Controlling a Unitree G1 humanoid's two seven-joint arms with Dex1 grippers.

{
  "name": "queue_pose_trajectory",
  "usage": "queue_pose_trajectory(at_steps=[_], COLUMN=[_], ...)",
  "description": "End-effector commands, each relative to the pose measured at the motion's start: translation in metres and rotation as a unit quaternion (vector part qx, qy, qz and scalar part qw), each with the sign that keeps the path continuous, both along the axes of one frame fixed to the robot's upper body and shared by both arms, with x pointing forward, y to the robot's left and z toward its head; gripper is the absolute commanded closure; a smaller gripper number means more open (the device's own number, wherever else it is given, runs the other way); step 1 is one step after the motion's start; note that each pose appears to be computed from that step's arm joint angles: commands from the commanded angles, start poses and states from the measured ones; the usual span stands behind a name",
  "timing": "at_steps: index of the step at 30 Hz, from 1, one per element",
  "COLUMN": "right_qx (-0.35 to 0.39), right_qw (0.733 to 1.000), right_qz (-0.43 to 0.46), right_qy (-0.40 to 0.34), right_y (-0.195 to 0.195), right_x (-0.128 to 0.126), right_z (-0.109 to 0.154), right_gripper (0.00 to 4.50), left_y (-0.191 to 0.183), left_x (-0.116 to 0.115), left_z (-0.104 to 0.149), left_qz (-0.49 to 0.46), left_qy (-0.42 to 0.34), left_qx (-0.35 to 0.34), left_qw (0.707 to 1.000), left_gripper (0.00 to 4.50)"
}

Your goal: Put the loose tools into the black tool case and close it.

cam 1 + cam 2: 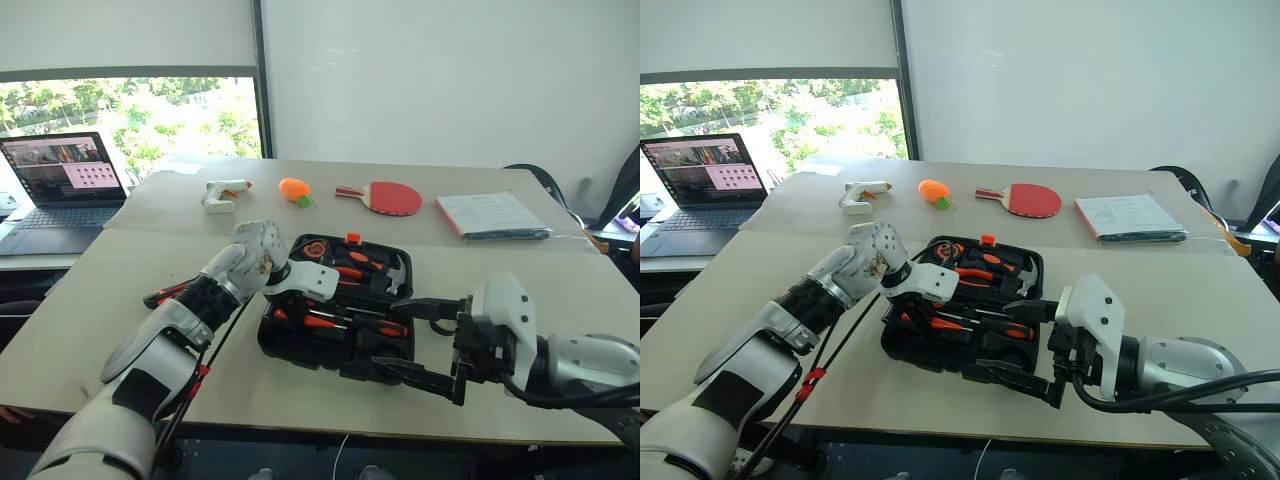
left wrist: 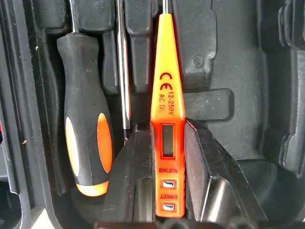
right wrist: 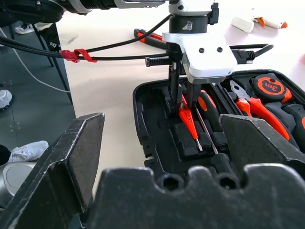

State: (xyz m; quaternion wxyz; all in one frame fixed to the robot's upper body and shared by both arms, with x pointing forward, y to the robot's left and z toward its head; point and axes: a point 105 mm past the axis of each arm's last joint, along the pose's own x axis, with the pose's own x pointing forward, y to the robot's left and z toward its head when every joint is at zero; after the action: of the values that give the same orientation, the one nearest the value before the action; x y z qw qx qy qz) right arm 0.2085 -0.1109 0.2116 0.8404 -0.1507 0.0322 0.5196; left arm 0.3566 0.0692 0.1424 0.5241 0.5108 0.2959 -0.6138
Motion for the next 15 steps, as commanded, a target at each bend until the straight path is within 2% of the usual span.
queue_pose_trajectory(at_steps=[1, 12, 14, 15], right_qx=[0.006, 0.003, 0.001, 0.000], right_qw=[1.000, 1.000, 1.000, 1.000], right_qz=[0.002, 0.006, 0.008, 0.009], right_qy=[-0.025, -0.024, -0.022, -0.021], right_y=[0.0012, 0.0012, 0.0015, 0.0015], right_x=[-0.0005, 0.0014, 0.0008, 0.0006], right_z=[0.0072, 0.0050, 0.0041, 0.0034], right_gripper=[0.00, 0.00, 0.00, 0.00], left_y=[0.0094, 0.0097, 0.0098, 0.0100], left_x=[-0.0029, -0.0031, -0.0040, -0.0047], left_z=[-0.0058, -0.0035, -0.0033, -0.0031], left_qz=[0.008, 0.012, 0.011, 0.008], left_qy=[0.019, 0.019, 0.021, 0.021], left_qx=[0.018, 0.008, 0.006, 0.006], left_qw=[1.000, 1.000, 1.000, 1.000], left_gripper=[4.08, 4.08, 3.07, 2.90])
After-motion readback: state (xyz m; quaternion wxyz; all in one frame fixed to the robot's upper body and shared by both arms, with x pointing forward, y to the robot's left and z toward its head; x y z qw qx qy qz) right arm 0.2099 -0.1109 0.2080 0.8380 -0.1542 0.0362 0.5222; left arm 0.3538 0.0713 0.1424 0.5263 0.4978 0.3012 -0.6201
